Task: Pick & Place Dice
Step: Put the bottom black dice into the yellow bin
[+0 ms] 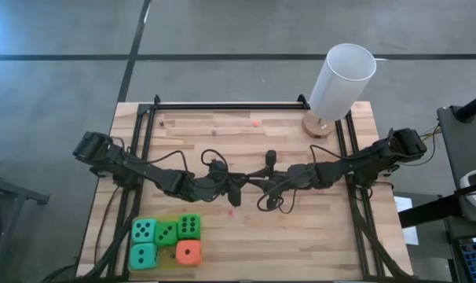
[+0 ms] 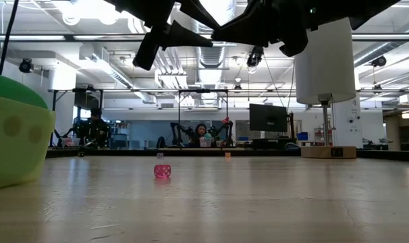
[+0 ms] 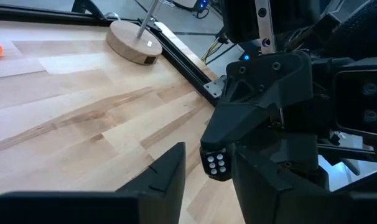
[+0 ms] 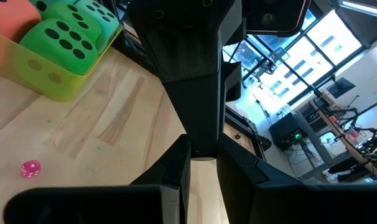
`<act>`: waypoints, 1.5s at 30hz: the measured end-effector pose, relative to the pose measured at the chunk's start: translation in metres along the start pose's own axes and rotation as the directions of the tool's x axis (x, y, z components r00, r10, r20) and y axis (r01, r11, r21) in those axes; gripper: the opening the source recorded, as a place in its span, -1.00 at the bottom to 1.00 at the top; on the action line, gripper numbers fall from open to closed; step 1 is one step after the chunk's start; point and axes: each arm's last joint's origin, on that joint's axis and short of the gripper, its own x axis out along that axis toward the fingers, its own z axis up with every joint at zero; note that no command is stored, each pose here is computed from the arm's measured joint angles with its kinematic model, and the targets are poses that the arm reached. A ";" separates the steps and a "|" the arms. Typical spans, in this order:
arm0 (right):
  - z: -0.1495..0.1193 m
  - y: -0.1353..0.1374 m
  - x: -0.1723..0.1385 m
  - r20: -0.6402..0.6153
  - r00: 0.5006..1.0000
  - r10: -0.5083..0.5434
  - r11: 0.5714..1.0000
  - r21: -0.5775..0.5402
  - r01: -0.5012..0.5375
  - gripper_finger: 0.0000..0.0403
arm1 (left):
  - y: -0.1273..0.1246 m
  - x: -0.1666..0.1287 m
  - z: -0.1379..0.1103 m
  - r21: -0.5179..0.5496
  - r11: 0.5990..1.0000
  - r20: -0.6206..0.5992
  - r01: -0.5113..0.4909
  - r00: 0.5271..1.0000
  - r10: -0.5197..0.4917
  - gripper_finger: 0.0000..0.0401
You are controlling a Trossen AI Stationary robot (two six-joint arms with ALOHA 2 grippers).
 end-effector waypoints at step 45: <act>0.000 0.000 0.000 -0.005 1.000 0.001 1.000 -0.002 -0.001 -0.73 | 0.000 0.000 0.000 0.023 1.000 -0.014 0.012 1.000 -0.012 -0.74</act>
